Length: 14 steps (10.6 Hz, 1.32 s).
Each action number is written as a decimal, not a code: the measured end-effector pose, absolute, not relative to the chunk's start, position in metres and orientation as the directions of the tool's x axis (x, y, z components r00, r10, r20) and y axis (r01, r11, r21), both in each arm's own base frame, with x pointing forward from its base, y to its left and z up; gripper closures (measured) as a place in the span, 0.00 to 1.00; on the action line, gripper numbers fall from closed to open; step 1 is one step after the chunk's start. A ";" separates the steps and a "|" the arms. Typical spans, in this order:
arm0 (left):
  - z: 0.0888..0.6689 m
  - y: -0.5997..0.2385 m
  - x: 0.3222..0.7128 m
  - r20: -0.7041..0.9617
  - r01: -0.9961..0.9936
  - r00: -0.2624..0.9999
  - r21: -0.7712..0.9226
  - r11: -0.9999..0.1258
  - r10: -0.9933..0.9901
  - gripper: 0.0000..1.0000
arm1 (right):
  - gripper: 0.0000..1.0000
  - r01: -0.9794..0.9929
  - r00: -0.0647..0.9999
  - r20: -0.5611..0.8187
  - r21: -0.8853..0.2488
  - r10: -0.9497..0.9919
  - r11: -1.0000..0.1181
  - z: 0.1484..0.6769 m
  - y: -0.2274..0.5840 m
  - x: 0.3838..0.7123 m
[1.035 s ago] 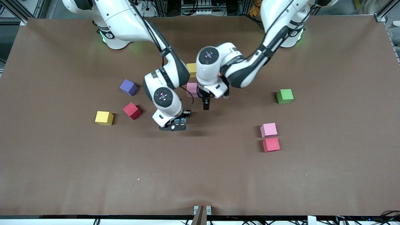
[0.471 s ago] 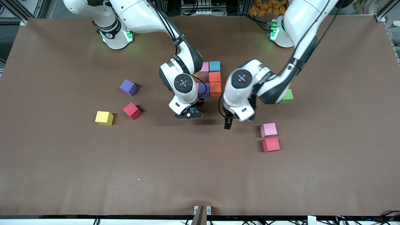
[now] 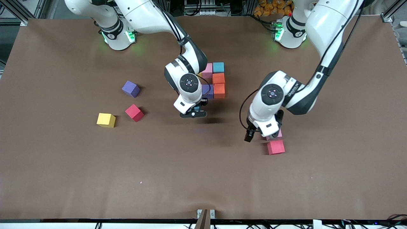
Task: Form number 2 with 11 blocks
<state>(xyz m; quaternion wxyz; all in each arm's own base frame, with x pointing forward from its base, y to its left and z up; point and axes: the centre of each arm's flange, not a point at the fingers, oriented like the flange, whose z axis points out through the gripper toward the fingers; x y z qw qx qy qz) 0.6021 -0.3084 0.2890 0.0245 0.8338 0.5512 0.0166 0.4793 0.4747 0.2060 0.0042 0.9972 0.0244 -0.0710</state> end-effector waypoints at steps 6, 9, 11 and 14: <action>0.284 -0.255 0.624 0.023 0.712 0.701 0.034 -0.701 0.713 0.00 | 0.46 0.063 0.990 -0.125 0.001 0.063 -0.998 0.199 0.479 0.467; 0.275 -0.238 0.622 -0.001 0.557 0.830 -0.040 -0.830 0.557 0.00 | 0.46 0.063 0.990 -0.125 0.000 0.063 -0.998 0.199 0.479 0.467; 0.266 -0.221 0.622 -0.030 0.421 0.906 -0.062 -0.905 0.423 0.00 | 0.39 0.065 0.990 -0.126 0.001 0.065 -0.998 0.198 0.480 0.466; 0.245 -0.209 0.622 -0.072 0.289 0.953 -0.068 -0.955 0.293 0.00 | 0.00 0.071 0.989 -0.132 0.007 0.070 -0.997 0.194 0.481 0.460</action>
